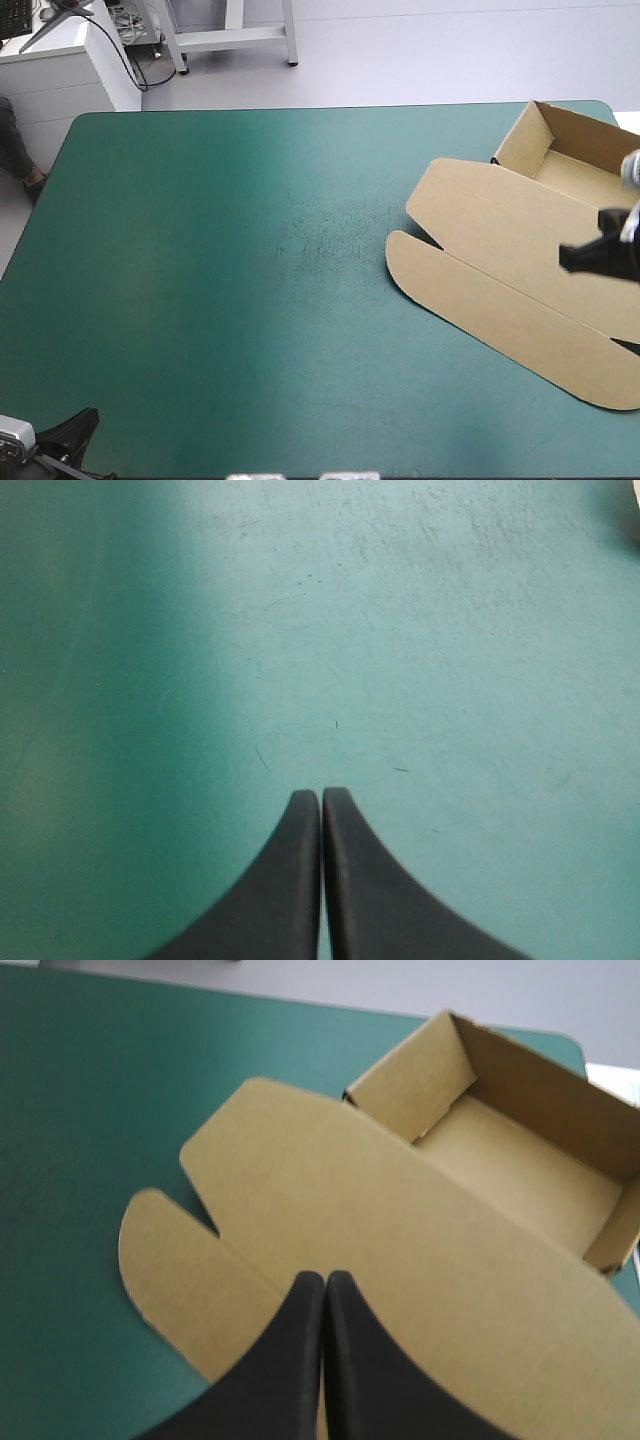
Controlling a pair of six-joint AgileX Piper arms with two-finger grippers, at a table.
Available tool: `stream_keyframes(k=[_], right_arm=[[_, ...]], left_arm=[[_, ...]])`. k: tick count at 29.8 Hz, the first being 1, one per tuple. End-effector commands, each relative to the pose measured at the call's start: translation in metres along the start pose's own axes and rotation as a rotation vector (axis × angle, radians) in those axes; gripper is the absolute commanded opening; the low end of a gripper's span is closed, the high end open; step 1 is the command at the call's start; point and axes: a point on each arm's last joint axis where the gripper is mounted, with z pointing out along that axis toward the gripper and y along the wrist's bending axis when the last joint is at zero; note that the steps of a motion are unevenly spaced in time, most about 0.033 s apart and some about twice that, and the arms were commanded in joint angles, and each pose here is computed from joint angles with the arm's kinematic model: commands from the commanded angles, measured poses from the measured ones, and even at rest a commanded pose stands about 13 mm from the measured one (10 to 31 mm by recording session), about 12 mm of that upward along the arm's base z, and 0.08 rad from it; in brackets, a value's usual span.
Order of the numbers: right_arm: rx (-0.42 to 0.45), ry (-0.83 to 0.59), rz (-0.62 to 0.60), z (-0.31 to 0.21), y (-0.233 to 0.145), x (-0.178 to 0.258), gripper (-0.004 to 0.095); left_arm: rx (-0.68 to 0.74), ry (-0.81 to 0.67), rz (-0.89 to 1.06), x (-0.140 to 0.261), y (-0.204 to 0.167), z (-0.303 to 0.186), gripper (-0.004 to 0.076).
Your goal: Fold the box
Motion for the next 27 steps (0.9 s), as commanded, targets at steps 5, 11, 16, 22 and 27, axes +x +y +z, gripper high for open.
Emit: stream_keyframes(k=[5, 11, 16, 22, 27], right_arm=[[0.037, -0.131, -0.009, -0.017, 0.021, 0.089, -0.0015], [0.022, -0.19, -0.008, -0.01, 0.035, 0.153, -0.0015], [-0.033, -0.217, -0.003, 0.004, 0.045, 0.191, -0.0015], [-0.107, -0.206, 0.025, 0.023, 0.048, 0.213, -0.0015], [-0.155, -0.219, -0.035, 0.023, 0.048, 0.214, -0.0015]], left_arm=[[0.019, -0.104, 0.0, -0.011, -0.001, -0.005, -0.0008], [0.026, -0.103, -0.003, -0.011, -0.002, -0.005, -0.0008], [0.034, -0.102, -0.007, -0.011, -0.002, -0.005, -0.0008], [0.083, -0.096, 0.032, -0.011, -0.007, -0.006, -0.0008], [0.099, -0.096, 0.071, -0.01, -0.009, -0.006, -0.0008]])
